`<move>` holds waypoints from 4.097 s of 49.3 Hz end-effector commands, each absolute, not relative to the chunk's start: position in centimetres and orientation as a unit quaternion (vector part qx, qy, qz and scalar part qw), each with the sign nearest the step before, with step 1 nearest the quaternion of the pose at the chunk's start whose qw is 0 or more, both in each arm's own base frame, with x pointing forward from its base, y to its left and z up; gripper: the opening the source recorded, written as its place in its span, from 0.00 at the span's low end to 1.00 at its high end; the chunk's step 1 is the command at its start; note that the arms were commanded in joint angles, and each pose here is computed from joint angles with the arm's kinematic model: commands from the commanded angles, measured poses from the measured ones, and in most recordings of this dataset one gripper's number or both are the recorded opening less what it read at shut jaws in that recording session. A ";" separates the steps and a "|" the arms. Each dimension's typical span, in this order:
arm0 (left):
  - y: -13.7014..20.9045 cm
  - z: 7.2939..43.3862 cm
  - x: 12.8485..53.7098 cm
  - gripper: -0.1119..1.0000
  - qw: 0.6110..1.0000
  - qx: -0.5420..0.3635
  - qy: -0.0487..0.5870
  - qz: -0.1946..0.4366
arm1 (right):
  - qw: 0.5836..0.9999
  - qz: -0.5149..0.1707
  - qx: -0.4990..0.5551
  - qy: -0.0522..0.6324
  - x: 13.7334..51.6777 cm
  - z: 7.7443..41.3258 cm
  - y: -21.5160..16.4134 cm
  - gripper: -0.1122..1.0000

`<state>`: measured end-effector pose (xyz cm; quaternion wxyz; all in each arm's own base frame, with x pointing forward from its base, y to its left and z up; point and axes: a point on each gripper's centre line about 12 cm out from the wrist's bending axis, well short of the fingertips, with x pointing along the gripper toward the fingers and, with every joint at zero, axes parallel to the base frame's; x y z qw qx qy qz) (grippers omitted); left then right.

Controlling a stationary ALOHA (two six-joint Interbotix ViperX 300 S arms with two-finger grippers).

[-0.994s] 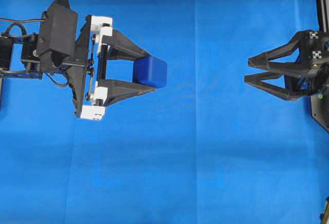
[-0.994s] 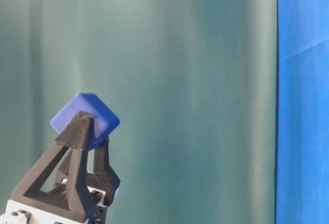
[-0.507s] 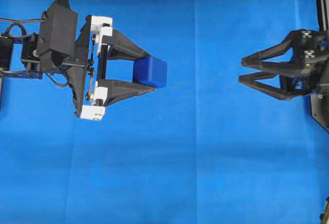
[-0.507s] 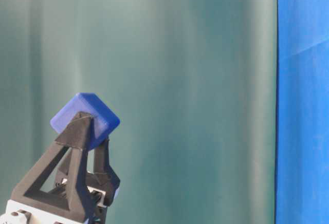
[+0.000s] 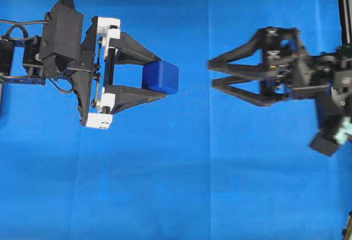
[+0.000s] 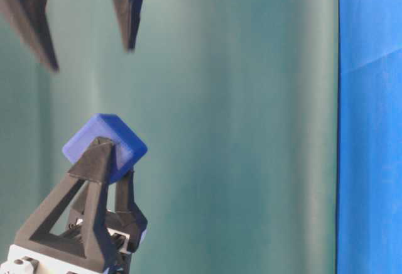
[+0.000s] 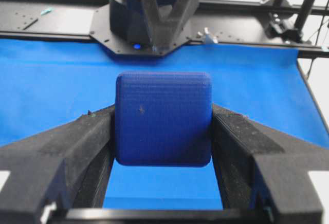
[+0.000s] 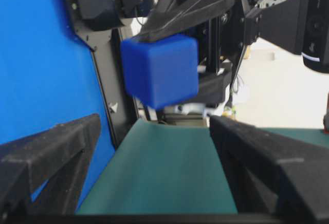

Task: Handover the blue block to the right arm after grasping it with the left arm, then place it in the designated position.
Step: 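Reach the right gripper over the cube and close on it, then open the left gripper and pull the cube away with the right gripper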

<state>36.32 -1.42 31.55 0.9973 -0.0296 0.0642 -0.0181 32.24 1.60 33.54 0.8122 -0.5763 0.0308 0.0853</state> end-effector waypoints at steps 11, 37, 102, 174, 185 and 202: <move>-1.3 32.8 36.0 0.54 0.998 -0.032 0.047 -0.018 | 0.812 0.085 -0.576 0.025 36.9 34.8 1.8 0.96; -1.3 32.8 36.0 0.54 0.998 -0.032 0.047 -0.018 | 0.812 0.084 -0.577 0.027 39.4 35.1 1.8 0.96; -1.5 32.5 36.0 0.54 0.998 -0.031 0.060 -0.019 | 0.813 0.073 -0.575 0.047 39.3 35.3 1.3 0.54; -1.4 33.4 34.5 0.94 0.998 -0.046 0.045 -0.018 | 0.816 0.062 -0.570 0.074 29.7 35.7 2.3 0.53; -1.4 33.5 34.5 0.94 0.998 -0.044 0.045 -0.019 | 0.815 0.064 -0.570 0.075 29.8 35.6 2.4 0.53; -1.4 33.5 34.5 0.94 0.998 -0.044 0.045 -0.019 | 0.841 0.065 -0.531 0.077 29.8 35.6 2.5 0.52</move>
